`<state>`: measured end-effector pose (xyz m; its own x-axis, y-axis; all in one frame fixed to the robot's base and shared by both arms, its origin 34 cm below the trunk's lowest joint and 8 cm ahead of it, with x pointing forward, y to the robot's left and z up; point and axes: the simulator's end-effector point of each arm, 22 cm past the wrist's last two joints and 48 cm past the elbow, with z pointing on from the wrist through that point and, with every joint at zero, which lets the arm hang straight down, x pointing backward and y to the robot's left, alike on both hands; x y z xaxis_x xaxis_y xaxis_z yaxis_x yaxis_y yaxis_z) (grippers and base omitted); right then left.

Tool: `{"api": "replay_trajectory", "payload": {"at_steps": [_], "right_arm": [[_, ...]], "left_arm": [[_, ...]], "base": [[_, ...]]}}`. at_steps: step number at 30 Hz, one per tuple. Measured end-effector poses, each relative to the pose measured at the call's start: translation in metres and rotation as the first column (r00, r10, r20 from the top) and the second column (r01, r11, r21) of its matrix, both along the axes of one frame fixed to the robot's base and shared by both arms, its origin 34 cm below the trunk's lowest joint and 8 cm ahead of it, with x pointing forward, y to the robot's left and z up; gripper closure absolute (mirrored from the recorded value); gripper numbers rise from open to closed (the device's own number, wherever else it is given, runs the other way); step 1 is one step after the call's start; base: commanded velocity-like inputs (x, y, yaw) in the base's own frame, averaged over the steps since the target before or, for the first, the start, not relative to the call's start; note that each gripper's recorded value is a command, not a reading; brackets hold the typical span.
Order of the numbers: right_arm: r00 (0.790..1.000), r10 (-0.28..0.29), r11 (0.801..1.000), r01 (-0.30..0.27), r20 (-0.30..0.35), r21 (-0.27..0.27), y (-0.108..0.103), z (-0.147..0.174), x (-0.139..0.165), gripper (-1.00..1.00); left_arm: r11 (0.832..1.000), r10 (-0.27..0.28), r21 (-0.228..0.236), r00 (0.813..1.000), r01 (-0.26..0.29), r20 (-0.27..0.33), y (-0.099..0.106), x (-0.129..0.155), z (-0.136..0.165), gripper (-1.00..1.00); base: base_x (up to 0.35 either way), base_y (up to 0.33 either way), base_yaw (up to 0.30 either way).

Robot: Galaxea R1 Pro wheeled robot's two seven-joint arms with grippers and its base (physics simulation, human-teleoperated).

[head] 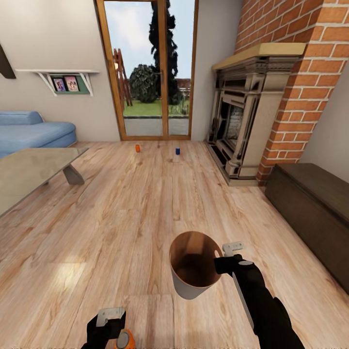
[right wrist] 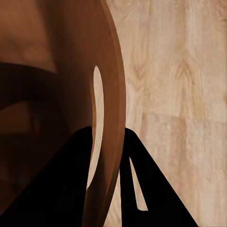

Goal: Put the three can of soda from the living room inside the tash can in the kitchen.

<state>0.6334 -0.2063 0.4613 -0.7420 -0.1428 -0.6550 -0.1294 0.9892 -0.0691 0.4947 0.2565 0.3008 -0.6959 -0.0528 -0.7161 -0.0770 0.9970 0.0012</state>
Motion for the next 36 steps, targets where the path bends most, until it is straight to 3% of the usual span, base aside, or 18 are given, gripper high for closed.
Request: {"api": "replay_trajectory", "payload": {"at_steps": [36], "right_arm": [[0.998,-0.001,1.0,0.001,-0.056,0.001,0.0,-0.031,-0.006,1.0]], "left_arm": [[1.0,-0.002,0.009,0.998,0.003,-0.067,0.003,-0.023,-0.029,-1.0]], "base": [[0.0,0.0,0.0]]}}
